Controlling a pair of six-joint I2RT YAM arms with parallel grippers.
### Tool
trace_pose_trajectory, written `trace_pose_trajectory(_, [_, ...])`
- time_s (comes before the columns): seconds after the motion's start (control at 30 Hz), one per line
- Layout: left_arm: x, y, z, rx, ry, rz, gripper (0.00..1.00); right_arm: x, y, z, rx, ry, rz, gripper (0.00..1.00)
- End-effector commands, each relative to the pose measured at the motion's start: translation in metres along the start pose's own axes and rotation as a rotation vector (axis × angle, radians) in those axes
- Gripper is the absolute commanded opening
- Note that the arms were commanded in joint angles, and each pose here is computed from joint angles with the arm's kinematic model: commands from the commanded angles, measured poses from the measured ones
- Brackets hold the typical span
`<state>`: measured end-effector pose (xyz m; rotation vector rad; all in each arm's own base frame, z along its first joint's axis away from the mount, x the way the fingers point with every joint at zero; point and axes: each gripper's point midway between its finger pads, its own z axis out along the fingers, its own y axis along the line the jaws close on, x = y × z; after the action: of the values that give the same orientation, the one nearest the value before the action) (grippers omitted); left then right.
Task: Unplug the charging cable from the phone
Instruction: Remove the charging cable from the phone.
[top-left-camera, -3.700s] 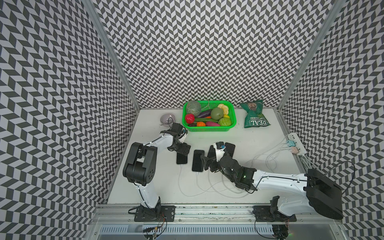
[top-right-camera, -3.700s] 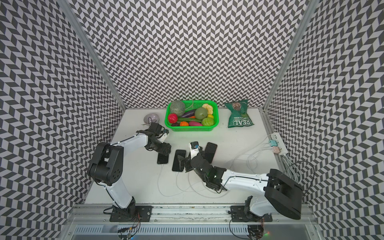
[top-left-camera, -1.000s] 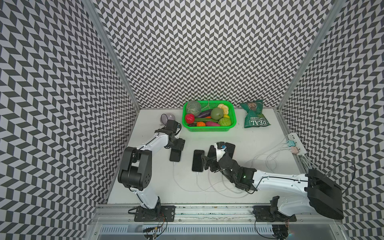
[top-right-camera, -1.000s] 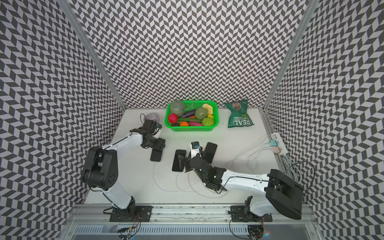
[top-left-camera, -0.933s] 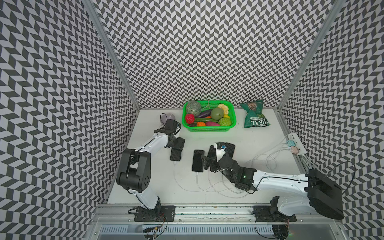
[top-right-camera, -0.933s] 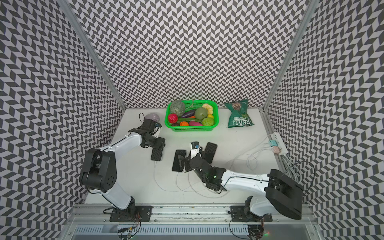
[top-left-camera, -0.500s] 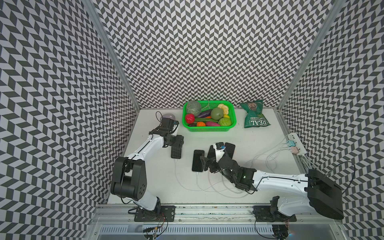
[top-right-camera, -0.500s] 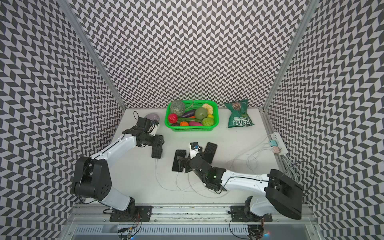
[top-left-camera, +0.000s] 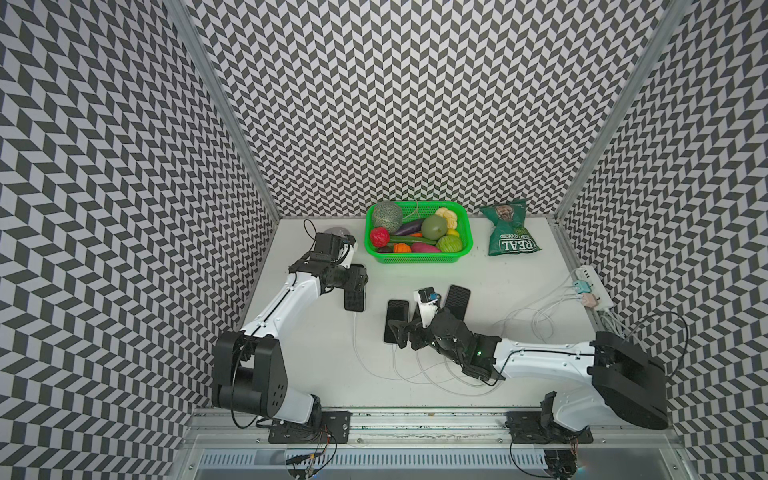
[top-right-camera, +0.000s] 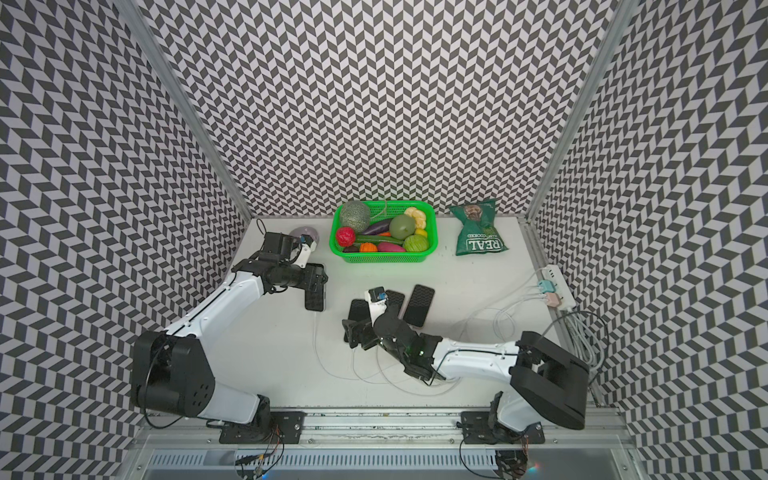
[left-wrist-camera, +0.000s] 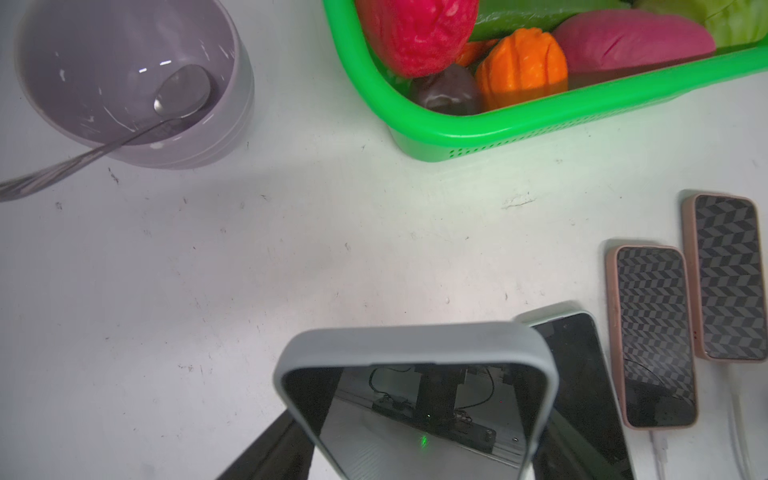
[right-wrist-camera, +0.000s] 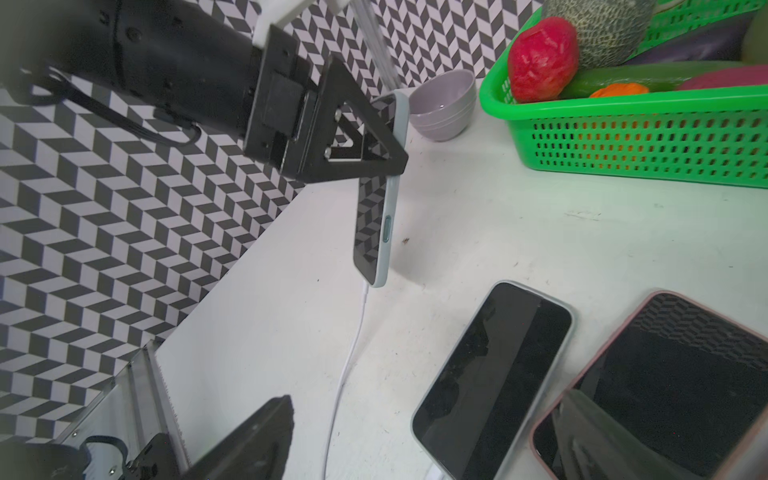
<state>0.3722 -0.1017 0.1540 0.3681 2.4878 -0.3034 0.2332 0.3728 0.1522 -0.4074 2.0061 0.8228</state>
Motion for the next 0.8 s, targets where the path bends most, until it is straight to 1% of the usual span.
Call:
trace_pose_trajectory(0.0, [-0.021, -0.012, -0.024, 0.047, -0.103, 0.035, 0.00, -0.015, 0.032, 0.011, -0.127, -0.036, 0.018, 1.00])
trace_pose_trajectory(0.3, [-0.024, -0.014, -0.035, 0.057, -0.129, 0.042, 0.00, 0.006, 0.058, 0.054, -0.221, 0.040, 0.064, 0.96])
trace_pose_trajectory(0.47, [-0.025, -0.015, -0.036, 0.065, -0.133, 0.041, 0.00, 0.013, 0.067, 0.074, -0.254, 0.056, 0.111, 0.93])
trace_pose_trajectory(0.63, [-0.025, -0.014, -0.036, 0.068, -0.135, 0.037, 0.00, 0.024, 0.070, 0.091, -0.285, 0.058, 0.170, 0.88])
trace_pose_trajectory(0.77, [-0.025, -0.014, -0.036, 0.069, -0.133, 0.034, 0.00, 0.032, 0.072, 0.101, -0.308, 0.060, 0.191, 0.81])
